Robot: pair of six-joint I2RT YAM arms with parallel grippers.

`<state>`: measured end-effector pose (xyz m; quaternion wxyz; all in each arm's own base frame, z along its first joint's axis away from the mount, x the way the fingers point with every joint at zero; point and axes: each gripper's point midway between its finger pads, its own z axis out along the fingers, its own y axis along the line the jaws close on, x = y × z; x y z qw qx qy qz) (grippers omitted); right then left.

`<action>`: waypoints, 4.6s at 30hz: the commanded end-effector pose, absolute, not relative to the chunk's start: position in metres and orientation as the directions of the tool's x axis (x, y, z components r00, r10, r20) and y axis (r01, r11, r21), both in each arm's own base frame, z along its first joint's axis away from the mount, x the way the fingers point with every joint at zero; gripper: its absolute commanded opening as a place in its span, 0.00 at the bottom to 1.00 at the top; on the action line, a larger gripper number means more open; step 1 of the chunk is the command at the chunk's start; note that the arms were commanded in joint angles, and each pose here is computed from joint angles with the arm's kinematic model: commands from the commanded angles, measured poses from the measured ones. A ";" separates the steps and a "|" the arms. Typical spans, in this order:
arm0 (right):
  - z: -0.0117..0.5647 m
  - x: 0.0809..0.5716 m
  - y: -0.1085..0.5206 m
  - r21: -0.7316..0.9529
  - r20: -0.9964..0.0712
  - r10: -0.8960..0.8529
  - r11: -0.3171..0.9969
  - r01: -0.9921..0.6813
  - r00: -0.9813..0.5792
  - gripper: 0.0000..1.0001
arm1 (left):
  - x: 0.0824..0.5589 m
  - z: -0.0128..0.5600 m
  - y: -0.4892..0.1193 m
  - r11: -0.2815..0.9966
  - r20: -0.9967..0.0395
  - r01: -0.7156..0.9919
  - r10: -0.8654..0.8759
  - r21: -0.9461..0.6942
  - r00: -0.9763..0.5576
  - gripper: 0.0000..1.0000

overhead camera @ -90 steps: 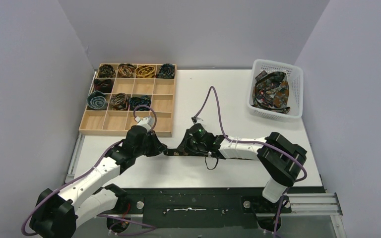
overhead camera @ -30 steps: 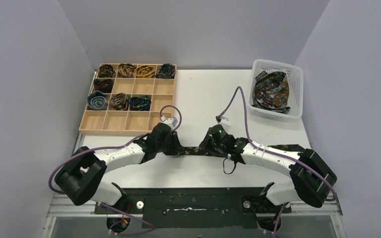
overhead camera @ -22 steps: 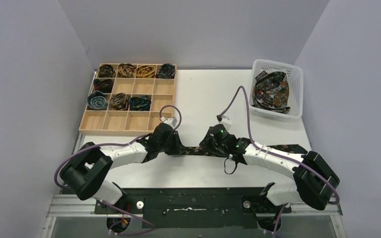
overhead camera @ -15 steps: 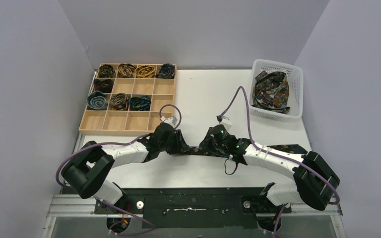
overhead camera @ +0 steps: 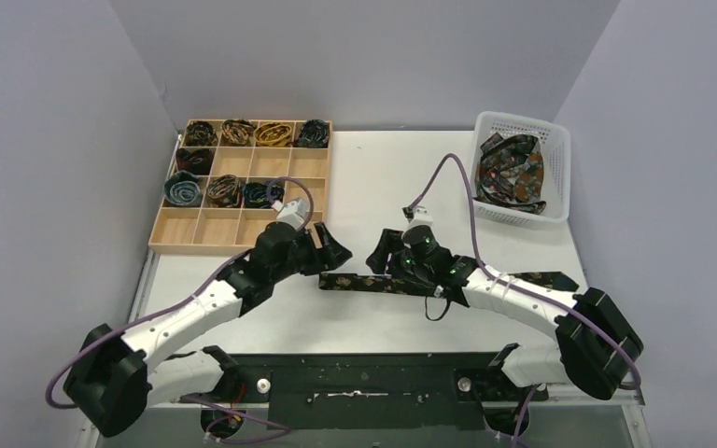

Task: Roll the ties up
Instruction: Roll the tie at the center of the board.

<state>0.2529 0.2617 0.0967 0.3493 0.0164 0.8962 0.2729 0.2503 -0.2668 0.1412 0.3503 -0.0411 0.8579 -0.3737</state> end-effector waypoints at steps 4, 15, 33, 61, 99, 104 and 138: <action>0.140 0.259 0.332 0.488 -0.752 0.000 0.673 -0.557 -0.659 0.66 | 0.246 0.116 -0.195 0.754 -0.508 0.011 -0.431 -0.657 -0.746 0.67; 0.108 0.247 0.383 -0.126 -0.899 -0.438 0.216 -0.968 0.020 0.95 | 0.238 0.099 -0.139 0.699 -0.424 -0.114 -0.546 -0.706 -0.722 0.72; 0.009 0.238 0.374 -0.001 -0.750 -0.661 0.065 -0.998 -0.042 0.56 | 0.231 0.088 -0.115 0.737 -0.437 -0.208 -0.577 -0.643 -0.690 0.68; 0.115 0.229 0.420 -0.049 -0.885 -0.463 0.210 -0.976 -0.055 0.89 | 0.228 0.093 -0.118 0.666 -0.432 -0.187 -0.646 -0.722 -0.630 0.71; 0.045 0.223 0.365 0.650 -0.365 0.089 0.737 -0.186 -0.927 0.20 | 0.218 0.057 -0.149 0.616 -0.342 -0.102 -0.559 -0.781 -0.756 0.67; 0.037 0.222 0.366 0.646 -0.348 0.081 0.743 -0.176 -0.934 0.16 | 0.217 0.055 -0.153 0.603 -0.338 -0.082 -0.549 -0.793 -0.765 0.67; 0.001 0.215 0.357 0.631 -0.237 0.064 0.769 -0.104 -0.969 0.13 | 0.221 0.015 -0.162 0.643 -0.345 -0.020 -0.436 -0.765 -0.831 0.39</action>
